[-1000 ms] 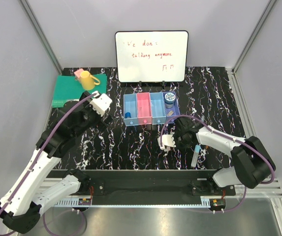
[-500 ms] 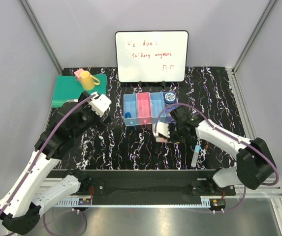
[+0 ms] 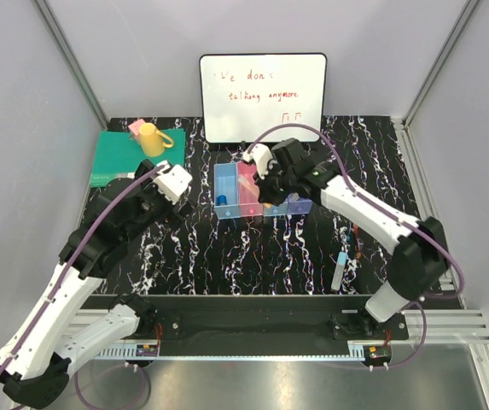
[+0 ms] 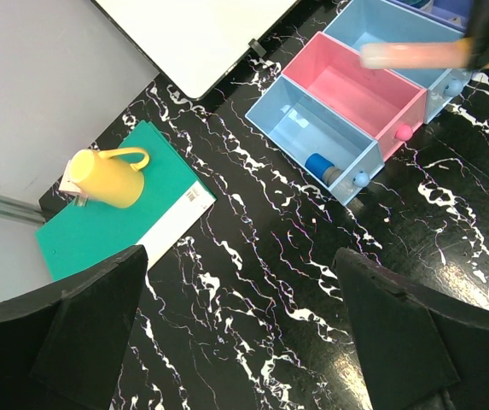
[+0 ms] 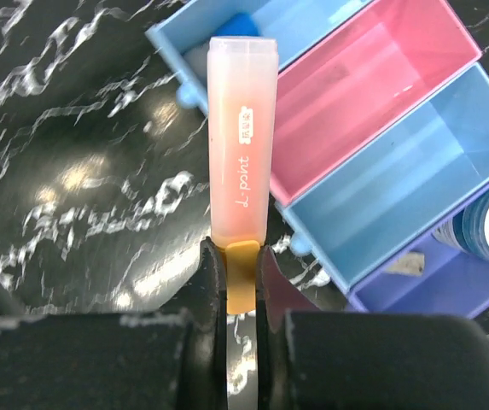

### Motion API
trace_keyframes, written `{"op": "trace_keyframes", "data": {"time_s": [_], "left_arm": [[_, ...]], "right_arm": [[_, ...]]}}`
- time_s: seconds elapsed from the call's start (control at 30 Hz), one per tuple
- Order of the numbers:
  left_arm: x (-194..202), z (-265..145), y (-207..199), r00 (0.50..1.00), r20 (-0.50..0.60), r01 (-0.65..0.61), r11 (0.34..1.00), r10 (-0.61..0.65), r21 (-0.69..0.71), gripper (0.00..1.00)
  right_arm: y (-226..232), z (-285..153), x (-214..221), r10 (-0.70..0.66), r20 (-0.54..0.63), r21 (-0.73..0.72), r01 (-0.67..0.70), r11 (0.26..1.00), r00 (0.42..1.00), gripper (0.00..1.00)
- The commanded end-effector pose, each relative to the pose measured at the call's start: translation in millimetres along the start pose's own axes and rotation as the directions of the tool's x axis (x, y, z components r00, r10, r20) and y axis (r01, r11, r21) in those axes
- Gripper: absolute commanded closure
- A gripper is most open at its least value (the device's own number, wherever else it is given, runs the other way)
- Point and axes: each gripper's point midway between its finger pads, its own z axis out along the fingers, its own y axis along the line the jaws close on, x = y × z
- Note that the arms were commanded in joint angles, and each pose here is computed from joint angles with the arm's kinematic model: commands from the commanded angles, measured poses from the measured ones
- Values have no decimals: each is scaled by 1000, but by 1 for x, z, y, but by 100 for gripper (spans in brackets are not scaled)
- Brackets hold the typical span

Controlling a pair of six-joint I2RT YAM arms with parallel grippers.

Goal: Sort the stationery into containers
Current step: Place the stationery in the storage box.

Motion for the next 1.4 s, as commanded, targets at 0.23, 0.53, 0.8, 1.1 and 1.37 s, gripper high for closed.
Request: {"op": "trace_keyframes", "data": {"time_s": [0.23, 0.53, 0.8, 1.1, 1.37], "left_arm": [[-1, -9, 1, 998, 54, -16, 1000, 17, -22, 1], [-2, -3, -3, 998, 56, -11, 1000, 11, -4, 1], [-3, 0, -5, 998, 64, -5, 1000, 5, 4, 1], [-2, 0, -5, 998, 65, -10, 1000, 10, 2, 1], [-4, 1, -6, 997, 74, -2, 1000, 2, 7, 1]], "right_arm": [[-115, 47, -11, 435, 131, 263, -454, 851, 891, 100], [-125, 60, 10, 438, 98, 275, -447, 851, 894, 100], [-119, 71, 34, 471, 60, 262, -469, 843, 880, 100], [-104, 83, 54, 501, 12, 213, -492, 844, 865, 89], [-104, 69, 38, 464, 47, 200, -463, 863, 885, 41]]}}
